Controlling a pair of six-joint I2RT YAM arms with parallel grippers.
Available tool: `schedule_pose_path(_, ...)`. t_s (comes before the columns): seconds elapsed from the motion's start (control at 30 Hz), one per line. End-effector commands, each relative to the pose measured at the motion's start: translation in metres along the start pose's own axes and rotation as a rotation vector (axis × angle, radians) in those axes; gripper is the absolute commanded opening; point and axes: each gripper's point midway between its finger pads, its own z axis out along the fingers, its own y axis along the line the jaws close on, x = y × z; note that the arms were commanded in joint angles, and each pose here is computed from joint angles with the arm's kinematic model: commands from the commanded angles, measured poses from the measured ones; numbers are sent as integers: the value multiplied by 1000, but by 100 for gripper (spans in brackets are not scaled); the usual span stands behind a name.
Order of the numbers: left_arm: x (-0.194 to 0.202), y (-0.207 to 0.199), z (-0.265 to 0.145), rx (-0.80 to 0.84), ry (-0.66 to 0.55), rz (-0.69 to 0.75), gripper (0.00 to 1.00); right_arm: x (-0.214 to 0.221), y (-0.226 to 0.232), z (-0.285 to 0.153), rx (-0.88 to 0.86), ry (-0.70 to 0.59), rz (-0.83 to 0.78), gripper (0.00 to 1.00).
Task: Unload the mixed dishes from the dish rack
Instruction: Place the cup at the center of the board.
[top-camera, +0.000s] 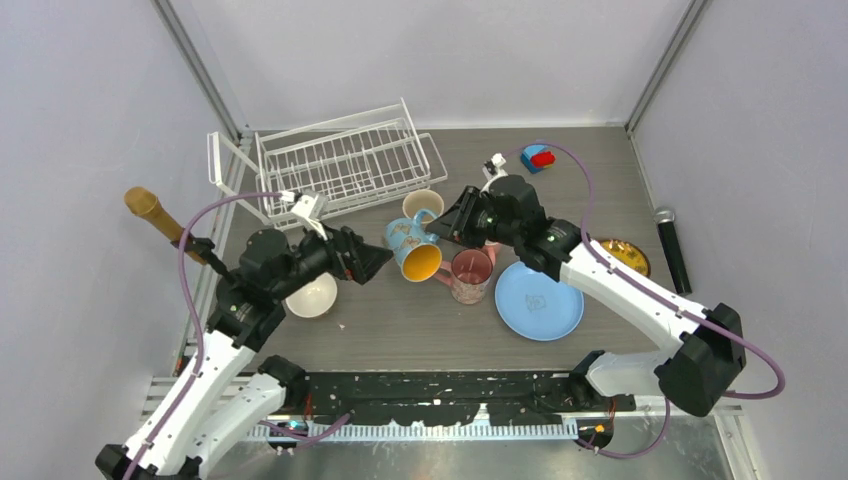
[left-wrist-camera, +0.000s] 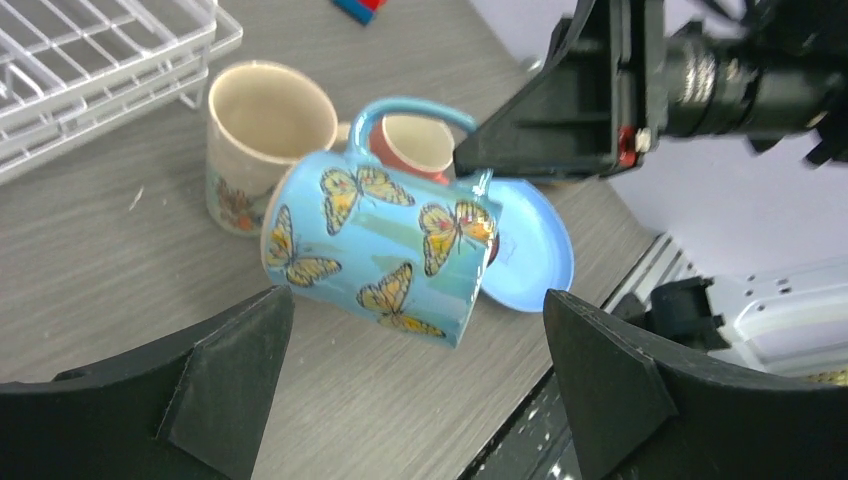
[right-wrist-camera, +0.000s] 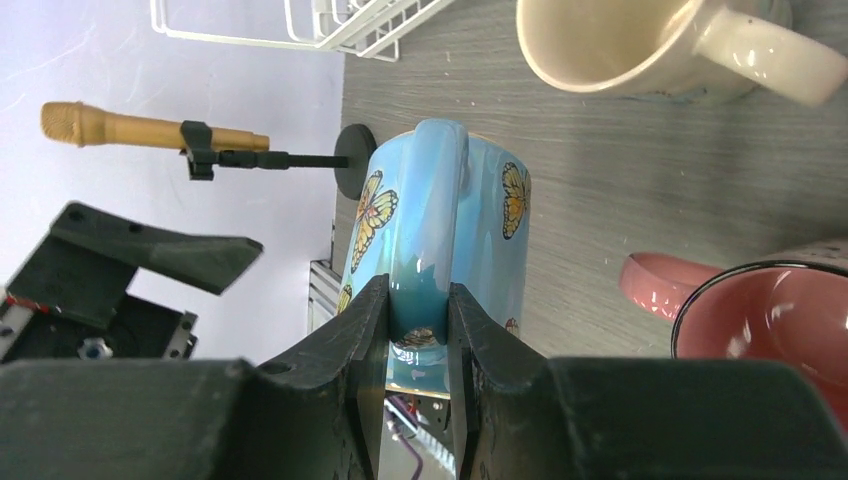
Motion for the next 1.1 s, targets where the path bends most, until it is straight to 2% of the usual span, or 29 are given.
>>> schedule_pose_path(0.0, 23, 16, 6, -135, 111, 60, 99, -35, 63, -13, -114, -59, 81, 1)
schedule_pose_path(0.17, 32, 2, 13, -146, 171, 205, 99, -24, 56, -2, -25, 36, 74, 1)
schedule_pose_path(0.23, 35, 9, 16, -226, 193, 253, 98, -16, 55, 3, -9, 76, 71, 1)
schedule_pose_path(0.37, 45, 21, 24, -371, 249, 344, 86, -6, 51, 10, 24, 107, 49, 1)
schedule_pose_path(0.5, 46, 24, 28, -471, 239, 404, 75, -3, 49, 14, 24, 109, 62, 1)
schedule_pose_path(0.7, 55, 24, 37, -503, 245, 475, 62, 0, 53, 16, 1, 127, 88, 1)
schedule_pose_path(0.8, 59, 25, 40, -501, 250, 482, 46, 3, 53, 16, -3, 138, 91, 1)
schedule_pose_path(0.93, 59, 23, 41, -492, 230, 467, 6, 8, 48, 17, 6, 152, 89, 1)
schedule_pose_path(0.97, 58, 22, 41, -489, 221, 460, 0, 8, 46, 18, 7, 152, 78, 1)
schedule_pose_path(1.03, 58, 23, 39, -491, 214, 449, 0, 8, 42, 19, 16, 142, 69, 15)
schedule_pose_path(1.07, 58, 24, 39, -496, 210, 440, 0, 6, 38, 19, 26, 123, 63, 31)
